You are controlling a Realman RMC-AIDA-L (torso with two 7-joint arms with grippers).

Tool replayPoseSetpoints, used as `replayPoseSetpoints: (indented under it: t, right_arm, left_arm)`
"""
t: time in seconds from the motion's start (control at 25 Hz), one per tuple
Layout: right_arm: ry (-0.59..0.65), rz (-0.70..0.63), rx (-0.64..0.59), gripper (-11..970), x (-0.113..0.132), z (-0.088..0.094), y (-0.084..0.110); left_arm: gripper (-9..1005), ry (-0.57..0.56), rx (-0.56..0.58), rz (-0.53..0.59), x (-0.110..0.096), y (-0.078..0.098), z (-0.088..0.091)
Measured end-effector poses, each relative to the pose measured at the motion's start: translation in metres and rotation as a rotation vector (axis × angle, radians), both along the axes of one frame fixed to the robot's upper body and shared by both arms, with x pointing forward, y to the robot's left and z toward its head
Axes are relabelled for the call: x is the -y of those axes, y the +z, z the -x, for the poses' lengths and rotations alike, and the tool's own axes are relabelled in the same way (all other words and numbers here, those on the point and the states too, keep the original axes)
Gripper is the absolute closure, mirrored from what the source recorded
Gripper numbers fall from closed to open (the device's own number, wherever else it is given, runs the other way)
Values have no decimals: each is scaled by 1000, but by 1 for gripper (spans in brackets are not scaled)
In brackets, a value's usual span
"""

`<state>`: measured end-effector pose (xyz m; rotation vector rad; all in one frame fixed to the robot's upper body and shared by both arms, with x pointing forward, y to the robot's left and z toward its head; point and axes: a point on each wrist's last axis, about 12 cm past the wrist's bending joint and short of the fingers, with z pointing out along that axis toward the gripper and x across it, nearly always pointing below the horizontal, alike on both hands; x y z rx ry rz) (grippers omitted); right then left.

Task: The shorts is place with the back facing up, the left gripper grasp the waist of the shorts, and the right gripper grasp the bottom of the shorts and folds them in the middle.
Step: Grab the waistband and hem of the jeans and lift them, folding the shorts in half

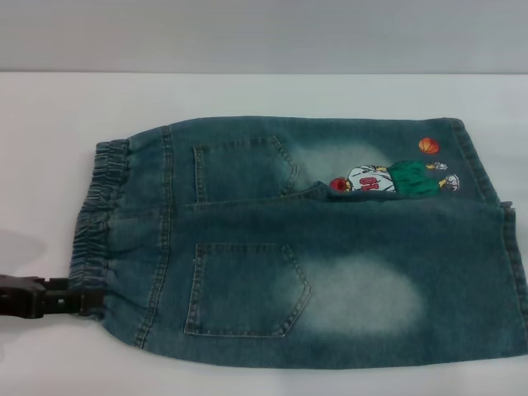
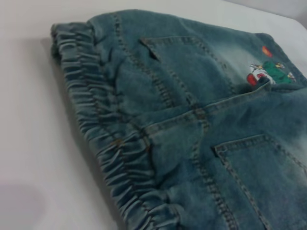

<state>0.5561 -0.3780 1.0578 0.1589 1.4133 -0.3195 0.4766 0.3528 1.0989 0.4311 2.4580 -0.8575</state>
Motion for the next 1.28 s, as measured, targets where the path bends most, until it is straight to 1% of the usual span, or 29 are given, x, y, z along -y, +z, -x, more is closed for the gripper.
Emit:
replayPoseSetpoints:
  t: [0.08, 0.16, 0.2, 0.44, 0.68, 1.28]
  right_arm:
    - [0, 1, 1, 467, 0, 0, 0]
    - [1, 2, 1, 466, 0, 0, 0]
    - [1, 3, 1, 465, 0, 0, 0]
    - [5, 9, 3, 468, 0, 2, 0]
    - [9, 13, 2, 467, 0, 2, 0]
    - [9, 14, 0, 466, 0, 4, -2]
  left_arm:
    - [193, 0, 0, 0, 0, 0, 0]
    - [194, 31, -30, -3, -8, -6, 2]
    - [194, 34, -39, -9, -9, -8, 2]
    - [196, 37, -53, -30, -9, -12, 0]
    - [198, 33, -74, -36, -6, -17, -6]
    - [203, 2, -88, -49, 1, -17, -12]
